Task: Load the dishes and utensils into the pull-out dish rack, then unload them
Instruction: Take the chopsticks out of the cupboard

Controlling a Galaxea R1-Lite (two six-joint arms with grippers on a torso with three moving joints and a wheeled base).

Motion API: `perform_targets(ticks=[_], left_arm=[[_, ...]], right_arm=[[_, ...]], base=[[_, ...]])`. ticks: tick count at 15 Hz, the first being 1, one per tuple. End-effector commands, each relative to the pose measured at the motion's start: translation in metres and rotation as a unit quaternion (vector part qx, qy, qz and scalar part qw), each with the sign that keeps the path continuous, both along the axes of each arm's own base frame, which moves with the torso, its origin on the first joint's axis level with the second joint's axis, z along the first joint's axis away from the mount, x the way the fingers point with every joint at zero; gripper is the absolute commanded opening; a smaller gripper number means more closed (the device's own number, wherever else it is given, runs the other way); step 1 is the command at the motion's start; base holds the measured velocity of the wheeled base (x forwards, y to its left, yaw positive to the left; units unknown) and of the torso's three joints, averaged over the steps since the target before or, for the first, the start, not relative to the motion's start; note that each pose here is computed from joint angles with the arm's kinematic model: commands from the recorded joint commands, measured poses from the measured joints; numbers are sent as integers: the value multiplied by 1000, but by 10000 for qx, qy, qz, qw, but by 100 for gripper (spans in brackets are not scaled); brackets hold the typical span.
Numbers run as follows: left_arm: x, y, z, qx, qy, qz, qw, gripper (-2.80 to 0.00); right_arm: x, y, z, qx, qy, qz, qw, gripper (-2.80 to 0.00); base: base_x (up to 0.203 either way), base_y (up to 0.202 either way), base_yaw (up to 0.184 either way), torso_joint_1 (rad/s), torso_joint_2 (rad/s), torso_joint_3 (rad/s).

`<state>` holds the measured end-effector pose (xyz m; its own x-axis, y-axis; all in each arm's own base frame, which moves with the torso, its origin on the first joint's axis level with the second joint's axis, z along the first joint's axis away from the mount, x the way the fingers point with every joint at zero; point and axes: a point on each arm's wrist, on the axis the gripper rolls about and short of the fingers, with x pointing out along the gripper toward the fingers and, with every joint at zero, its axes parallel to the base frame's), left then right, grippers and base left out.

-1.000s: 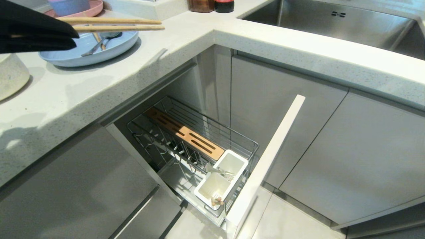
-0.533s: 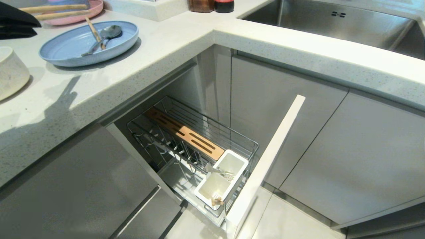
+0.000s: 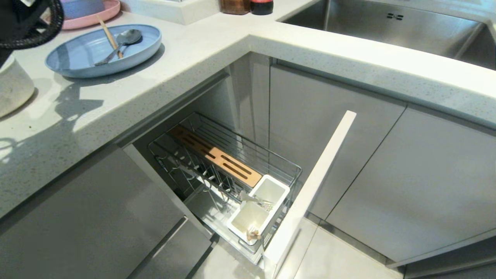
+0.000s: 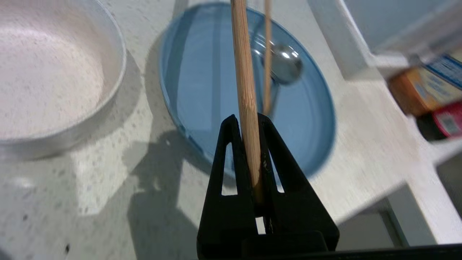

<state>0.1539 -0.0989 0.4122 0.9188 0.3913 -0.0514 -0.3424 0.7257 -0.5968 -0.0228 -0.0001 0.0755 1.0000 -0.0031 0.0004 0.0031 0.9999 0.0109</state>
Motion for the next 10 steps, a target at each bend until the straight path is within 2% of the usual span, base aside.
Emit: perform_targets(ticks=[1,3,5,8,10], left_arm=[[27,-8,-11,86,120,284,9995,-280],[43,-14,-21,84,137,385,9991,-280],[59,-18,-26,-29,-14,480,9988,-280],[76,-20,-35,-11,49,385,9992,-280],[83,-23,-37,-109,-87,371,9992,-280]], right_arm=[[0,0,0,-1,10,0,10000,-280],[0,0,0,-1,10,0,10000,-280],[0,0,0,-1,10,0,10000,-280],[0,0,0,-1,10,0,10000,-280],[0,0,0,-1,10,0,10000,-280]], base=[[0,0,0,0,0,0],[0,0,0,0,0,0],[0,0,0,0,0,0],[0,0,0,0,0,0],[0,0,0,0,0,0]])
